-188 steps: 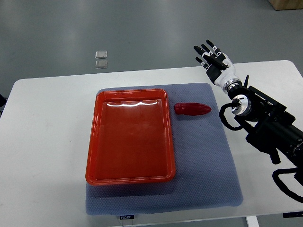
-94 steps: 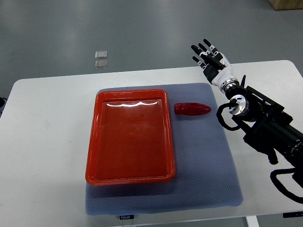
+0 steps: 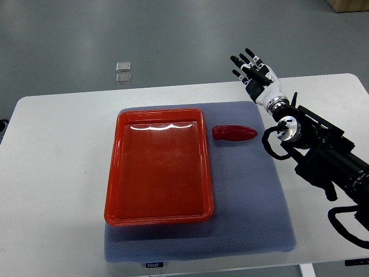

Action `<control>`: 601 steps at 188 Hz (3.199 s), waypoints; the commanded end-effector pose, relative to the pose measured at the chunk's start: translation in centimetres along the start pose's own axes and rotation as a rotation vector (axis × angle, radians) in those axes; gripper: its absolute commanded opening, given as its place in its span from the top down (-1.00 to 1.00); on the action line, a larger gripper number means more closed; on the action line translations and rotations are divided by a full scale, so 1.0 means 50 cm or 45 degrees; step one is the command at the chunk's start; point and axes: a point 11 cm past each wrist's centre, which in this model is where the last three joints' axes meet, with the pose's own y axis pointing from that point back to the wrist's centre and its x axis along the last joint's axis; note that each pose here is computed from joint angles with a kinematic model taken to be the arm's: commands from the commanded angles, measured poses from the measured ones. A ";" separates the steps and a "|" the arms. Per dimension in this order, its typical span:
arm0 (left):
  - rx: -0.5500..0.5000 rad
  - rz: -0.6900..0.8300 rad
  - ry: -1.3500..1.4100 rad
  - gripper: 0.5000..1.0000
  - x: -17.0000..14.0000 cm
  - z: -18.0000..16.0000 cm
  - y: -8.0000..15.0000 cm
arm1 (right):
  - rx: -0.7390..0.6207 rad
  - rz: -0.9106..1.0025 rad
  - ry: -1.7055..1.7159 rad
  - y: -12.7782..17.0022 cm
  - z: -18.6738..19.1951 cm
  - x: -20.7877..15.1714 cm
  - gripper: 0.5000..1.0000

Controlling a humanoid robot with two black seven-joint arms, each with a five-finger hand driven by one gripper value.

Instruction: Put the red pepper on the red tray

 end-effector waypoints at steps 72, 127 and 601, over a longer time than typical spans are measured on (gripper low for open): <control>0.000 -0.001 0.000 -1.00 0.000 0.000 0.000 | 0.035 -0.043 0.070 0.003 -0.055 0.014 -0.65; 0.000 -0.001 0.000 -1.00 0.000 0.000 0.000 | -0.005 -0.215 0.650 -0.002 -0.091 -0.016 -0.65; 0.000 -0.001 0.000 -1.00 0.000 0.000 0.000 | -0.654 -1.063 2.549 0.069 0.041 -0.024 0.97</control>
